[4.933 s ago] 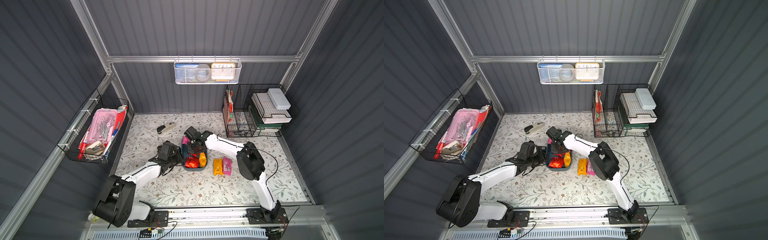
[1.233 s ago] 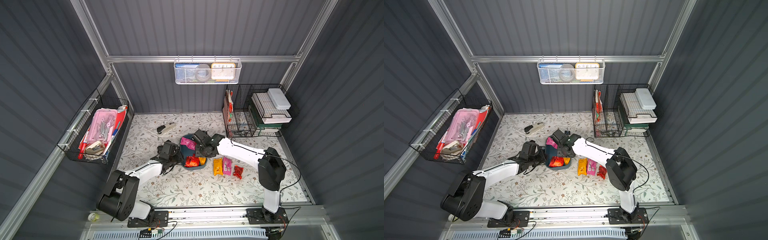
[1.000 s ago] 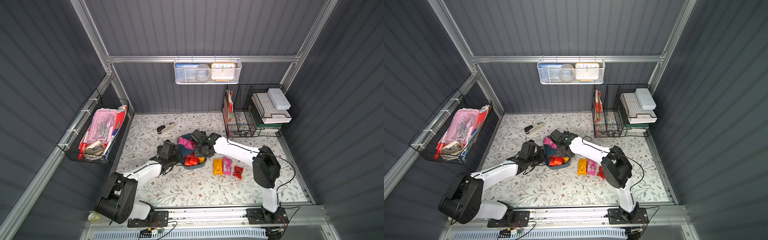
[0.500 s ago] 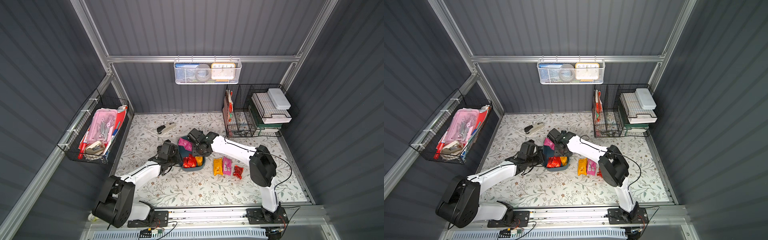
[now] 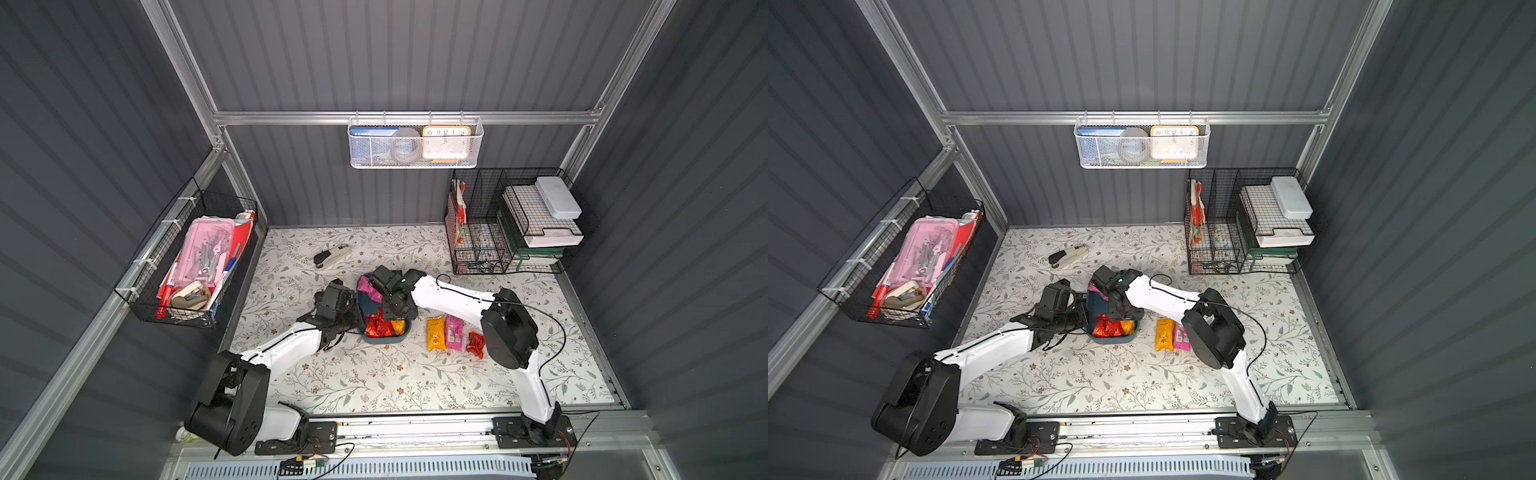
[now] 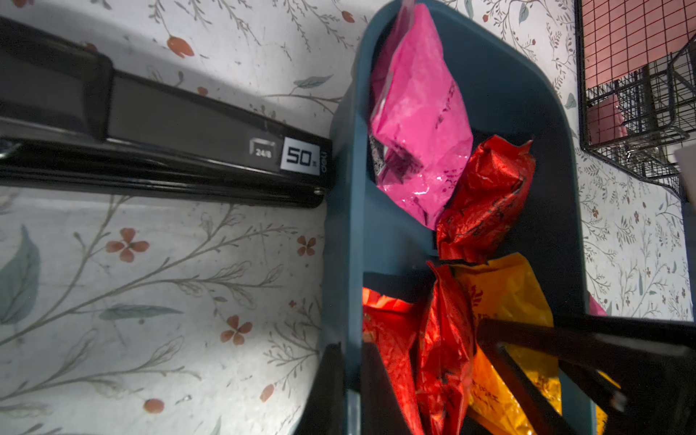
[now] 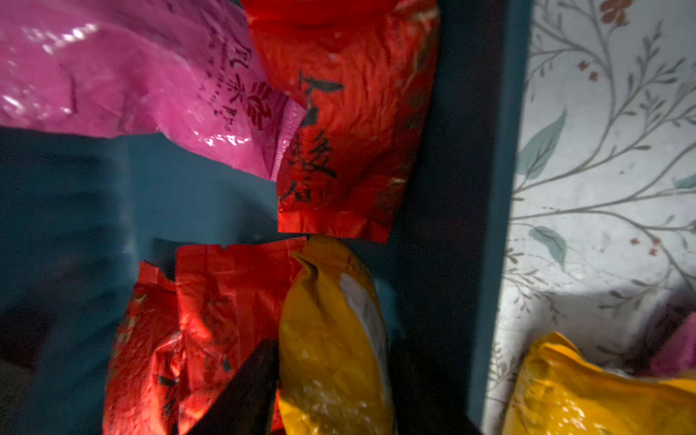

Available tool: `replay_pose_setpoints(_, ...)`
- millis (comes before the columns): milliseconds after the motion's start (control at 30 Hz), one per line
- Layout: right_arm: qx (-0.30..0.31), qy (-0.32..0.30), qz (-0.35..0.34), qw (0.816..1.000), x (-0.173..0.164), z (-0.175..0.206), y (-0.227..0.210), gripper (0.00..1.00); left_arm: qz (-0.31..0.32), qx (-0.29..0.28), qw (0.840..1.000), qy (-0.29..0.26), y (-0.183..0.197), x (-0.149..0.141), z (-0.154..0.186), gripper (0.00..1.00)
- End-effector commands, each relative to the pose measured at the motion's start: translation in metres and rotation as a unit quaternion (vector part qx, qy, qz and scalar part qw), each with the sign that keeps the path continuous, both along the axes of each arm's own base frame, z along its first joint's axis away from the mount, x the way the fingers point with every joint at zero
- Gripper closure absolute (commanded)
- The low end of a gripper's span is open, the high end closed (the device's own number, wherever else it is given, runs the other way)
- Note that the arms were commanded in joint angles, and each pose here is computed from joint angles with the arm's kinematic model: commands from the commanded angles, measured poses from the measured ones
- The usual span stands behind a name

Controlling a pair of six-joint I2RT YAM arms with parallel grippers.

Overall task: Take the tea bags out of the storage box
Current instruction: Adjust the storage box at the center of the board.

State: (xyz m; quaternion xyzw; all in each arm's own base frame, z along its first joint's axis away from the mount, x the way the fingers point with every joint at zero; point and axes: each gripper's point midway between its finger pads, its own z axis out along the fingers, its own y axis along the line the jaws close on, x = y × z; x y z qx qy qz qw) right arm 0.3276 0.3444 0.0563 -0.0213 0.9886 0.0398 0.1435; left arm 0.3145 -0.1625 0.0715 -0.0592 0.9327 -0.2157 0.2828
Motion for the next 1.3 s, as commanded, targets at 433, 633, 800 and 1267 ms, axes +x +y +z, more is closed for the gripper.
replay_pose_setpoints(433,-0.003,0.026,0.008,1.0,-0.011,-0.006,-0.004,0.8,0.002,0.0,1.0,-0.023,0.002,0.006,0.018,0.92)
replay_pose_setpoints(633,0.021,0.002,0.014,1.0,-0.011,0.028,-0.003,0.91,0.003,0.002,1.0,-0.023,0.002,0.006,0.018,0.93)
replay_pose_setpoints(800,0.042,-0.005,0.022,0.999,-0.017,0.049,-0.005,0.92,0.003,0.002,1.0,-0.025,0.002,0.007,0.019,0.93)
replay_pose_setpoints(1267,0.172,-0.06,0.013,0.983,-0.026,0.11,-0.024,0.99,-0.006,0.003,0.999,-0.033,-0.001,0.009,0.018,0.93)
